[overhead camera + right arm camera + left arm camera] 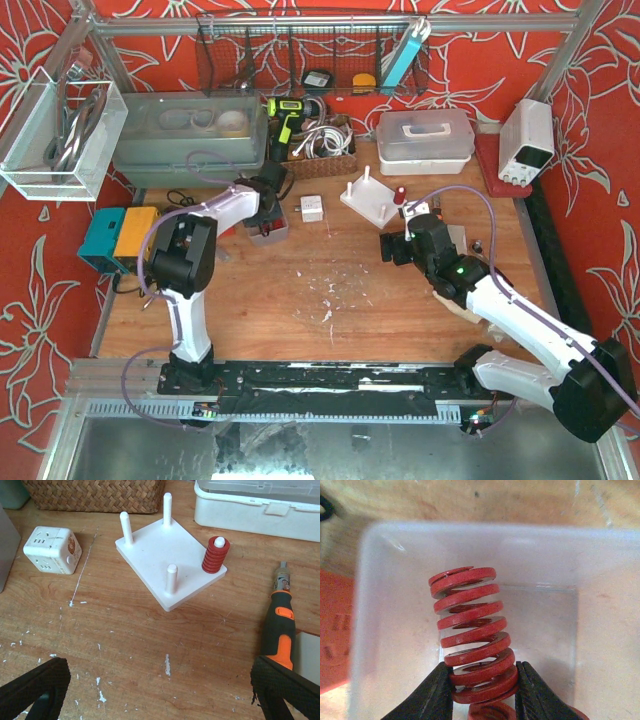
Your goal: Install the large spring
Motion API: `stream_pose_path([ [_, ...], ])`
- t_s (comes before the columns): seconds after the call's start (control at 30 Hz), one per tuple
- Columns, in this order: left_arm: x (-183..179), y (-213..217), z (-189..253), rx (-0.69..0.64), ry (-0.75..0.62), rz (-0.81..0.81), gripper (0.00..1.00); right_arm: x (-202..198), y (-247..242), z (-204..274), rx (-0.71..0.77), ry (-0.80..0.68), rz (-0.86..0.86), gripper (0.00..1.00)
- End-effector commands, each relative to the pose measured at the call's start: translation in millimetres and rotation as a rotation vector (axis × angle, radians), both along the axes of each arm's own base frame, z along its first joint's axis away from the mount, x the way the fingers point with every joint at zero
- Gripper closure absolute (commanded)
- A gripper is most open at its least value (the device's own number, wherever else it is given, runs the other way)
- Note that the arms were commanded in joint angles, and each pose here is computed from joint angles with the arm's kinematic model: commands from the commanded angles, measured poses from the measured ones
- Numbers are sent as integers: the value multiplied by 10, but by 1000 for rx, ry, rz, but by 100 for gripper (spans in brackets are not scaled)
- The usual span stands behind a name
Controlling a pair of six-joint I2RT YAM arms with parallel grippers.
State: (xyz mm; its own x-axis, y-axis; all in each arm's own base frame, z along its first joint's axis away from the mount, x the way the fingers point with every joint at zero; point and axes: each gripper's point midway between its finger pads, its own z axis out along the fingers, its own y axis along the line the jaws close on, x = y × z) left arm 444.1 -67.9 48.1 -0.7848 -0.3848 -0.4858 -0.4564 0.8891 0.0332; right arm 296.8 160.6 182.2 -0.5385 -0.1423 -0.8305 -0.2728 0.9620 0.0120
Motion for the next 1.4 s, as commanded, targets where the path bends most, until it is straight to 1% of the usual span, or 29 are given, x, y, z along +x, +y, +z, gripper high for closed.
stream_pose_path([
  [0.0,25,27,584,4,-121,-4,100,-1,-30,-24,-28,0,-9,1],
  [0.13,-7,-81,850,-10,-187,-45,100,7,-45,-35,-37,0,-15,1],
  [0.23,-35,-205,1073,-23,-262,-96,100,8,-37,-40,-38,3,-12,1],
  [0.3,-71,-328,1217,-36,-326,-155,100,9,-35,-41,-39,4,-11,1],
  [0.4,-165,-559,1466,-58,-461,-261,100,10,-42,-16,-33,-2,-14,1],
  [0.5,-304,-776,1668,-124,-589,-348,100,13,-51,4,-29,-8,-22,1],
  [0.6,-509,-993,1734,-201,-704,-455,100,8,-25,77,-14,-3,-14,1],
  [0.73,-868,-1353,1871,-286,-889,-662,100,-62,69,399,43,15,36,1],
  [0.83,-1166,-1586,1978,-362,-1018,-802,100,-169,286,716,142,32,148,3],
  [0.9,-1379,-1764,2006,-365,-1081,-916,100,-291,479,823,203,73,257,6],
  [1.0,-1574,-1909,1970,-356,-1122,-1017,100,-465,710,879,260,156,395,10],
  [1.1,-1698,-1996,1930,-363,-1147,-1090,100,-591,867,896,301,216,482,15],
  [1.23,-1847,-2108,1904,-356,-1184,-1187,100,-739,1091,952,376,267,593,18],
  [1.37,-1944,-2197,1885,-342,-1203,-1261,100,-816,1239,949,392,305,643,18],
])
